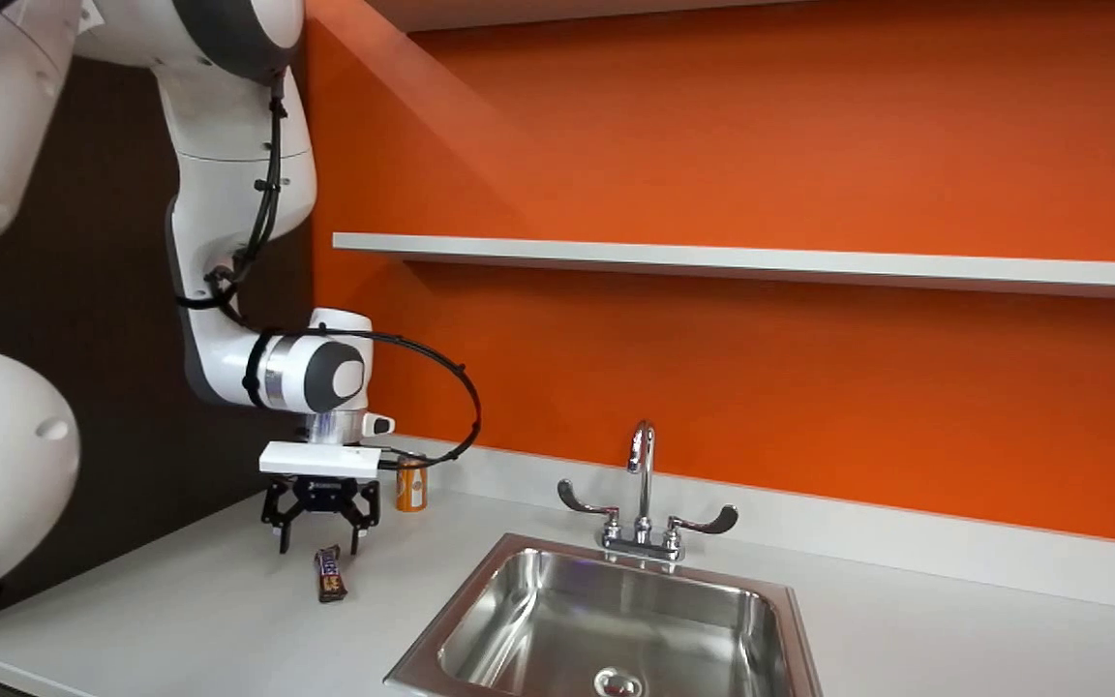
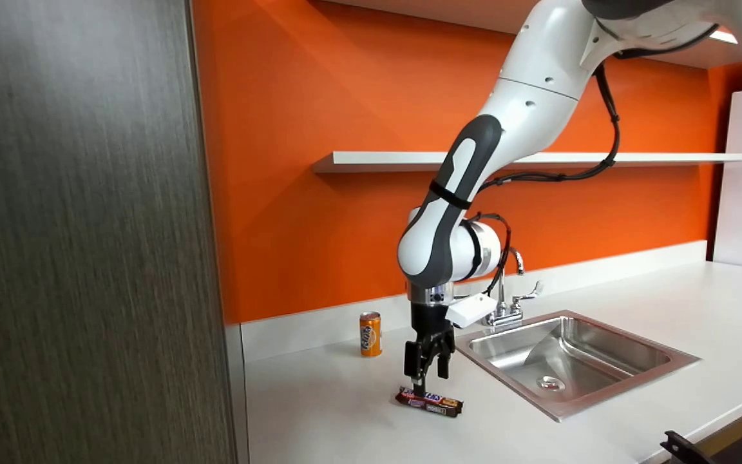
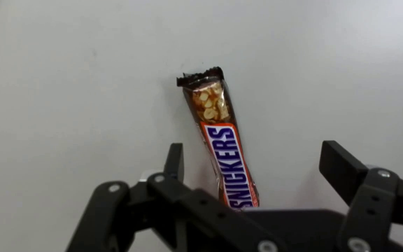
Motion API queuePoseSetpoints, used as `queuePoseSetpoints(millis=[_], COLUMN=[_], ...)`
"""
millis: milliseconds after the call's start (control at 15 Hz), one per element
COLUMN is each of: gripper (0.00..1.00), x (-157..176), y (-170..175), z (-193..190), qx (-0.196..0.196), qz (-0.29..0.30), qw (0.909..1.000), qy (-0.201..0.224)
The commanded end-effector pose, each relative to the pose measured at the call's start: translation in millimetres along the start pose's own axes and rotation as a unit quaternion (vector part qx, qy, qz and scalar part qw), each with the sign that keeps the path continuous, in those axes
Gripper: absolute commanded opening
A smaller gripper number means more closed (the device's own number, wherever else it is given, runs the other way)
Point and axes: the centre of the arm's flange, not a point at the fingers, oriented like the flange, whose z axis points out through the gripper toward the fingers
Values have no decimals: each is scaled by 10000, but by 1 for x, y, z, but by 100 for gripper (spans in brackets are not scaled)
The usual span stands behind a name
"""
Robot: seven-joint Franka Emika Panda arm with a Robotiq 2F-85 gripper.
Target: Put the chocolate bar on the bottom shelf
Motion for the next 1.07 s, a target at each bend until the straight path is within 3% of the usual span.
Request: queuePoseSetpoints(millis=[0,1000], gripper=[100,100], x=[10,16], y=[11,22], z=[8,34], qx=[32,-29], qz=[-315,-1012], qw=[9995,9949], qy=[67,55])
